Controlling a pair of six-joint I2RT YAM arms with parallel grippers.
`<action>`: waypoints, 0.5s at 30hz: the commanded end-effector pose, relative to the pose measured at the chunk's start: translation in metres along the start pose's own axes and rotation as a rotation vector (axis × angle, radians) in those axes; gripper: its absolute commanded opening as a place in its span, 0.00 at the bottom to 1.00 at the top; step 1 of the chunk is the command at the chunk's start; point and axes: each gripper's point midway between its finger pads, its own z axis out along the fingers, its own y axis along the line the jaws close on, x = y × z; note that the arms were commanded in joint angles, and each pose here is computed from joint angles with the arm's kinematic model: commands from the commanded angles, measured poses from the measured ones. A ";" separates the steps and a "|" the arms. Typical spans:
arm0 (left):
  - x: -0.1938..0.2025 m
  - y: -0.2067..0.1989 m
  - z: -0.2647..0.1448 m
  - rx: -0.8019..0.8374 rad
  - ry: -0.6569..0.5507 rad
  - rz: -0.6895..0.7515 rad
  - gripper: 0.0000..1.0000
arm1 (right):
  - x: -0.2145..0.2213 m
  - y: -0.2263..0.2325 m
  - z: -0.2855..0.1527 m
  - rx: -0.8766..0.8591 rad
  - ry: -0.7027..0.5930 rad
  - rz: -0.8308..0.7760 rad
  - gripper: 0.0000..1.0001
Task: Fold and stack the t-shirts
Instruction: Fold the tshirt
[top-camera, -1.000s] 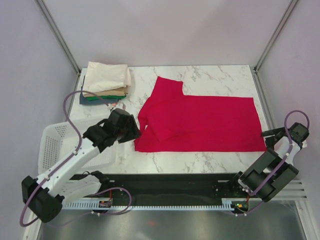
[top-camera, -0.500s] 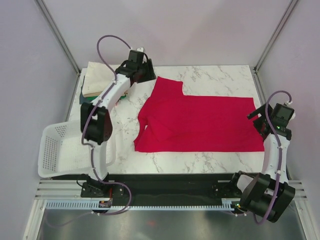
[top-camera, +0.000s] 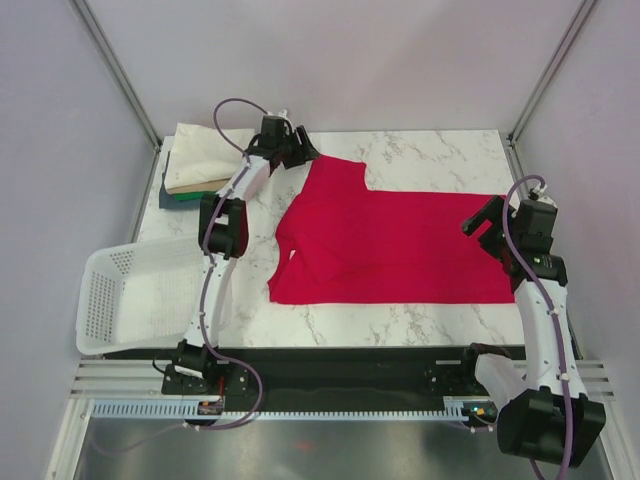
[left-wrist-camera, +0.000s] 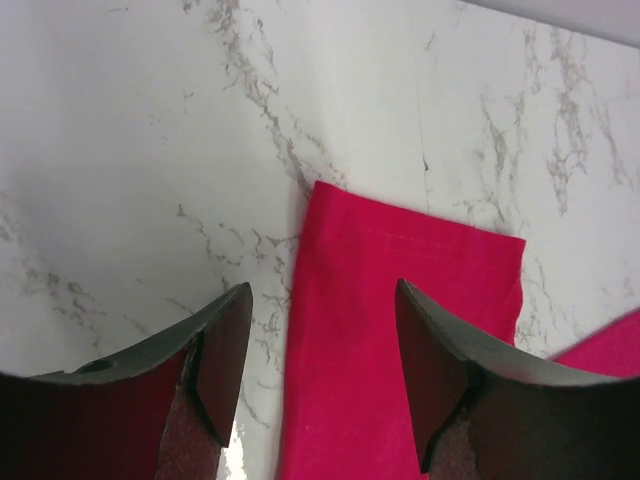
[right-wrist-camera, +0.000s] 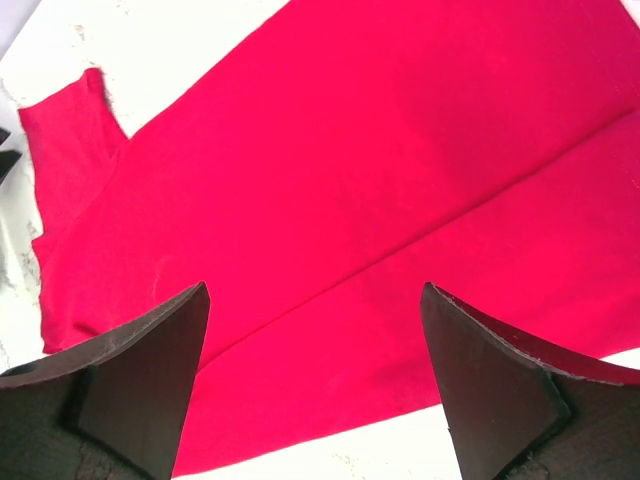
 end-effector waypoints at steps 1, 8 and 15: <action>-0.014 -0.029 0.008 0.119 -0.058 -0.034 0.67 | -0.004 0.008 -0.012 -0.025 -0.027 -0.032 0.95; 0.000 -0.024 0.024 0.139 -0.043 -0.136 0.66 | 0.001 0.003 -0.015 -0.012 -0.017 -0.064 0.95; 0.012 -0.027 0.030 0.160 -0.009 -0.196 0.49 | 0.007 -0.001 -0.012 -0.002 0.000 -0.068 0.95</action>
